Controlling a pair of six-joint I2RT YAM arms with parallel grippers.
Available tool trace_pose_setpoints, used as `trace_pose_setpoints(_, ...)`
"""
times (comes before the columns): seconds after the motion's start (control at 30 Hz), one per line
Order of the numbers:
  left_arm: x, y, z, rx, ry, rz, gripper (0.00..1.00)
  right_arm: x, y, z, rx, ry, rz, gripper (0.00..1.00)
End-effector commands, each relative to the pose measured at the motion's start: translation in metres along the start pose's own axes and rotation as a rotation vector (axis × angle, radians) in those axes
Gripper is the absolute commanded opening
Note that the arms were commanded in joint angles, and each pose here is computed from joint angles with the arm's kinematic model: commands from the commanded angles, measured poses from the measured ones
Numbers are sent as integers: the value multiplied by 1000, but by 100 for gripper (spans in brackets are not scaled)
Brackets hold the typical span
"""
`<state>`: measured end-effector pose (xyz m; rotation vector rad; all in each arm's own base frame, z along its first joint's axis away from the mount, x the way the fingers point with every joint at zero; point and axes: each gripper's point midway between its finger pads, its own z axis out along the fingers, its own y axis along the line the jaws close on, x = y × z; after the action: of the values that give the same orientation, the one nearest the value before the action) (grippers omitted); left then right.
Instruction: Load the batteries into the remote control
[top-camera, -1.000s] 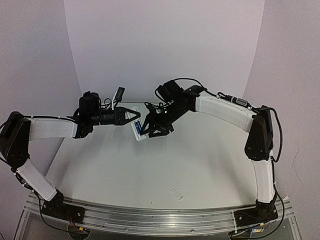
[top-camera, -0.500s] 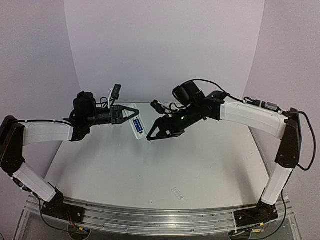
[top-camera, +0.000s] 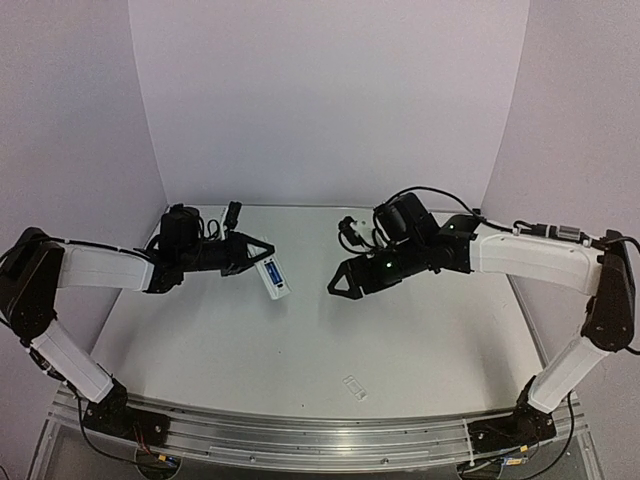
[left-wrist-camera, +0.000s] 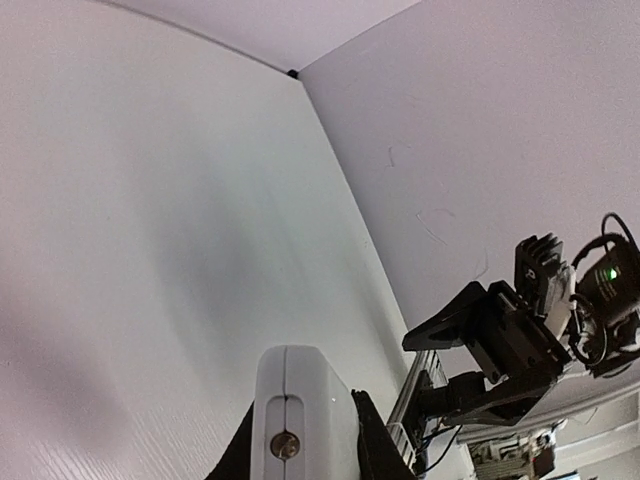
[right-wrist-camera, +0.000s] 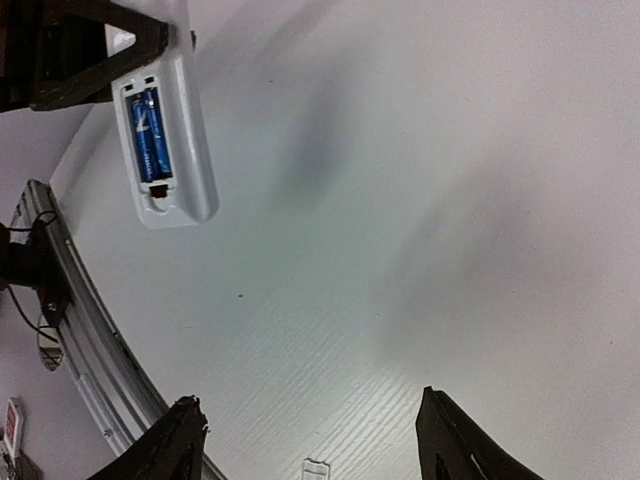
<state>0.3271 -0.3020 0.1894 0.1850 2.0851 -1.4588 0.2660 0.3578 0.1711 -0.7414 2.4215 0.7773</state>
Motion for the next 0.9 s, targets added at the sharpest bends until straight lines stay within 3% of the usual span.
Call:
trace_pose_setpoints(0.0, 11, 33, 7, -69, -33, -128, 8, -3, -29, -12, 155, -102, 41, 70)
trace_pose_setpoints(0.3, 46, 84, 35, -213, -65, -226, 9, 20, -45, -6, 194, -59, 54, 71)
trace_pose_setpoints(0.53, 65, 105, 47, -270, -63, -256, 17, 25, -51, -5, 173, -36, 54, 71)
trace_pose_setpoints(0.63, 69, 110, 46, -300, -59, -249, 26, 27, -53, -4, 173, -29, 55, 71)
trace_pose_setpoints(0.87, 71, 116, 29, -417, -35, -201, 58, 26, -54, -2, 154, -21, 55, 71)
